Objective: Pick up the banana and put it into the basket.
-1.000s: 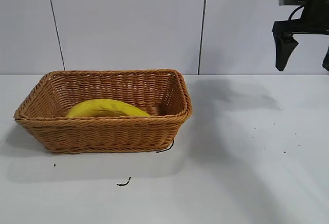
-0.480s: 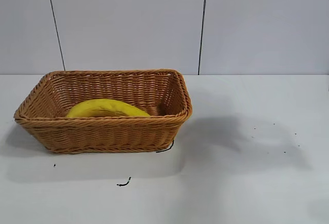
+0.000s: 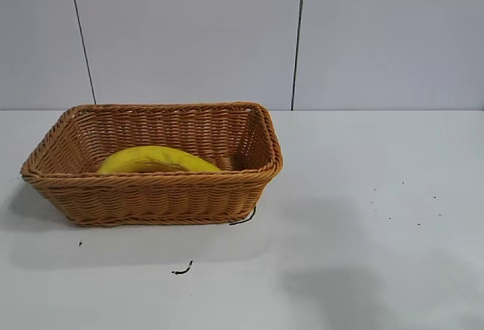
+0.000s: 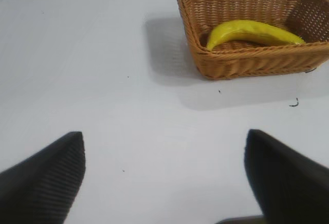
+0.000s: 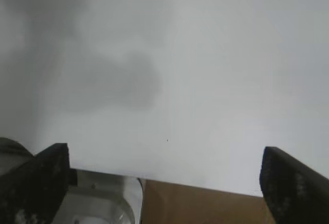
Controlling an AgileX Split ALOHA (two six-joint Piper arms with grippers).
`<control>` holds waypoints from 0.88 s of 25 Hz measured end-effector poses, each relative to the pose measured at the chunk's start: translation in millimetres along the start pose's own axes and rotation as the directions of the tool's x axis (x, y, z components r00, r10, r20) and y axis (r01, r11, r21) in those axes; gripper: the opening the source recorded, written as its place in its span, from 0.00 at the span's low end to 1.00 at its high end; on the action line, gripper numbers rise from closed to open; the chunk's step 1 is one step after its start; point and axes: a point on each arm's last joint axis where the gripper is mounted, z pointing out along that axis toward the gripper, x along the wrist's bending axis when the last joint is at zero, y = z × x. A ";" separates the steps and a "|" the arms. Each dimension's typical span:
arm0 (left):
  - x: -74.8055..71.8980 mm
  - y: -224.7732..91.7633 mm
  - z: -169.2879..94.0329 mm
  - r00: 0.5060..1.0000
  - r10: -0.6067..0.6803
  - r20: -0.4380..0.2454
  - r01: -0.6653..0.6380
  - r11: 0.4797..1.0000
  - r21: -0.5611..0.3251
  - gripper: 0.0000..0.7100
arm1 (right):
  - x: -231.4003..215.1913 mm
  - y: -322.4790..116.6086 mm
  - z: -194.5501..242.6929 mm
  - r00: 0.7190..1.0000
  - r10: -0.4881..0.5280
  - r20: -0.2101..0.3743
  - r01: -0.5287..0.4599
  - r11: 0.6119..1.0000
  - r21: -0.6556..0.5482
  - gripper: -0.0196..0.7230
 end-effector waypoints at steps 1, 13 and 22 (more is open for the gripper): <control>0.0 0.0 0.0 1.000 0.000 0.000 0.000 1.000 0.000 0.89 | 0.6 -8.7 -0.2 1.000 -0.001 0.002 0.001 1.000 -0.028 0.95; 0.0 0.0 0.0 1.000 0.000 0.000 0.000 1.000 0.000 0.89 | 6.0 -52.1 -36.7 1.000 -0.013 0.023 0.020 0.939 -0.344 0.95; 0.0 0.0 0.0 1.000 0.000 0.000 0.000 1.000 0.000 0.89 | 9.4 -84.2 -58.7 0.999 -0.019 0.045 0.041 0.826 -0.563 0.95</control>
